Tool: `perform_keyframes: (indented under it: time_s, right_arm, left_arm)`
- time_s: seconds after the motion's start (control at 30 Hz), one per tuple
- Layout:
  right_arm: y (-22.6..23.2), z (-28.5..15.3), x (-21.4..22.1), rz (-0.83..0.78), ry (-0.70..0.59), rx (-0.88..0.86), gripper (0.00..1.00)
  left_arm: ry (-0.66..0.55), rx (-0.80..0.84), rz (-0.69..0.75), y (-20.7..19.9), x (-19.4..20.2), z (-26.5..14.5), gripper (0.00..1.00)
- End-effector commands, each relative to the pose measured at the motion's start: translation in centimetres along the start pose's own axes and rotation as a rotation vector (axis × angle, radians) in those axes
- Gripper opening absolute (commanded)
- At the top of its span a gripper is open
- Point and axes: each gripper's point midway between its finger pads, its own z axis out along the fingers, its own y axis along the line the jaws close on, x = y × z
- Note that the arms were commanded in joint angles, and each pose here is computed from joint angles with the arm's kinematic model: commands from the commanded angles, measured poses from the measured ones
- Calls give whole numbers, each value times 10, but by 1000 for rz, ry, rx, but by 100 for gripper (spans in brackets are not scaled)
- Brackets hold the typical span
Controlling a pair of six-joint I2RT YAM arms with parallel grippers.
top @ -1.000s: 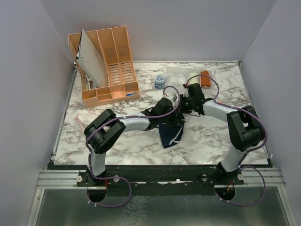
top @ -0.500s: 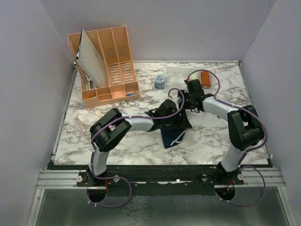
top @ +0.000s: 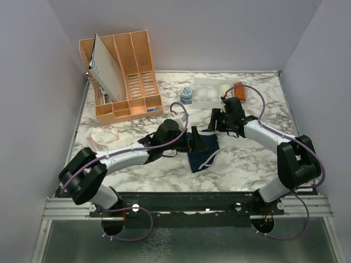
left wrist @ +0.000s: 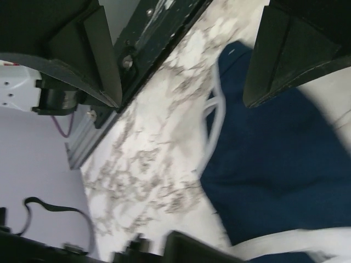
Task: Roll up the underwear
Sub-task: Fold the underwear at the center of the board.
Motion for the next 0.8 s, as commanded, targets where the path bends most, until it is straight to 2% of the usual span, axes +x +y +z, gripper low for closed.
perform_keyframes:
  time_s: [0.0, 0.07, 0.27, 0.37, 0.5, 0.6, 0.77]
  right_arm:
    - [2, 3, 11, 42, 21, -26, 61]
    - [0, 10, 17, 43, 50, -17, 58]
    - [7, 22, 26, 51, 82, -59, 39]
    - [4, 27, 27, 35, 104, -46, 35]
    - [3, 28, 19, 14, 77, -36, 12]
    - [9, 24, 7, -19, 43, -68, 1]
    - [18, 20, -8, -67, -4, -116, 0]
  left_arm:
    - [-35, -187, -42, 67, 13, -35, 99]
    - [-35, -199, -53, 77, 19, -44, 99]
    - [33, -202, -64, 91, 44, -47, 99]
    - [55, -199, -63, 93, 49, -44, 99]
    - [70, -193, -49, 93, 50, -40, 99]
    - [100, -207, -34, 97, 52, -36, 99]
    - [121, -226, -26, 105, 57, -33, 99]
